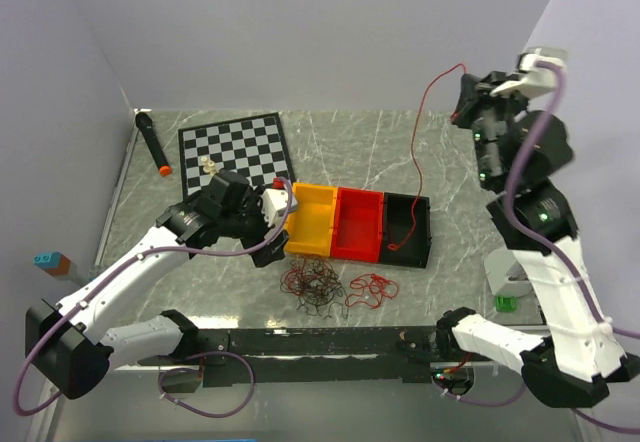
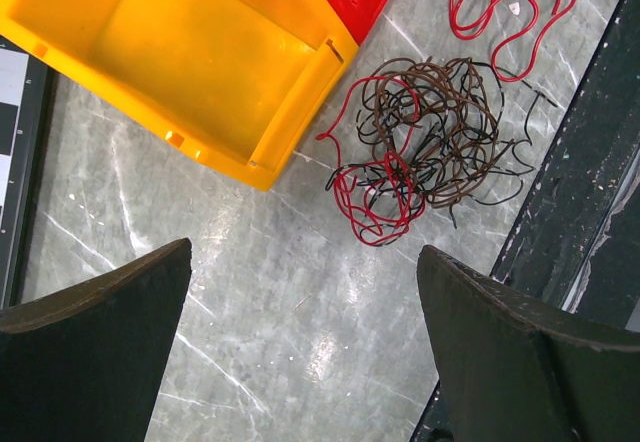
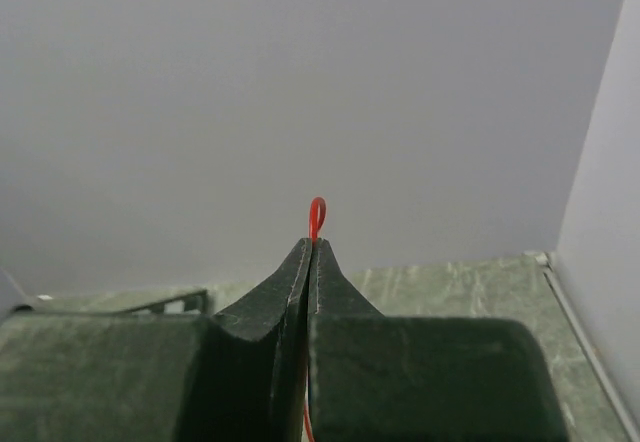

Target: Untangle the cables

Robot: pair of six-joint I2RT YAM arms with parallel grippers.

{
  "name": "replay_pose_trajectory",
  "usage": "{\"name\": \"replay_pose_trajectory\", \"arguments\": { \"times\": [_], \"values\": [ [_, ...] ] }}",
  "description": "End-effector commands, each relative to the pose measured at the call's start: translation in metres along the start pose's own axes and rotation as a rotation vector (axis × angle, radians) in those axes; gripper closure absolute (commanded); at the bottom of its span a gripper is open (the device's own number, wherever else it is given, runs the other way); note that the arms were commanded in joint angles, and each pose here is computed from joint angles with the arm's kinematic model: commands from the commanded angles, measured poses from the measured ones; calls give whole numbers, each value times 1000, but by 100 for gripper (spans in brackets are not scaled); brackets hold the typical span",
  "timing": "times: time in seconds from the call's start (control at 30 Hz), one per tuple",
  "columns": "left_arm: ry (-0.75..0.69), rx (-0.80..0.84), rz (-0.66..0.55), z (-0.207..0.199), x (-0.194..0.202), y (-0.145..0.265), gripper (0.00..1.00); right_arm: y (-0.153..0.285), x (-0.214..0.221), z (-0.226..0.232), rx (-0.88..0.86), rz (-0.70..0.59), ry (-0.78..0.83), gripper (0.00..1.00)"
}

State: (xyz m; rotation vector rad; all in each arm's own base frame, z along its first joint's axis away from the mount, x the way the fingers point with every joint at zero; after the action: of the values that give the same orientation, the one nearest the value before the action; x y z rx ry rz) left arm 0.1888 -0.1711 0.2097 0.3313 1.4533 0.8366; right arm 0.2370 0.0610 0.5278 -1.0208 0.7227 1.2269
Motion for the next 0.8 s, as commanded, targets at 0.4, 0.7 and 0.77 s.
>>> {"name": "replay_pose_trajectory", "arguments": {
  "times": [0.4, 0.7, 0.77],
  "values": [
    [-5, -13, -35, 0, -4, 4, 1, -19, 101, -37, 203, 174, 71, 100],
    [2, -16, -38, 0, -5, 5, 1, -32, 140, -57, 266, 288, 3, 100],
    [-1, -17, -32, 0, -3, 4, 1, -22, 151, -61, 270, 310, -29, 100]
  ]
}}
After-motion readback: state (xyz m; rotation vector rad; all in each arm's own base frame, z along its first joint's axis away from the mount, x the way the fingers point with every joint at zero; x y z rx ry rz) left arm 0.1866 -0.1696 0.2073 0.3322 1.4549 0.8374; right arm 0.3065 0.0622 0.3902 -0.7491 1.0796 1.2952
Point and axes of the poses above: each gripper's point midway between its finger pads, its own y axis back along the fingers, its own z axis along the line the jaws close on, x = y × z, the point moved 6 cm from there along y, back along the fingers, and after that the axes turned 13 degrees about -y, right-handed, at the moved point
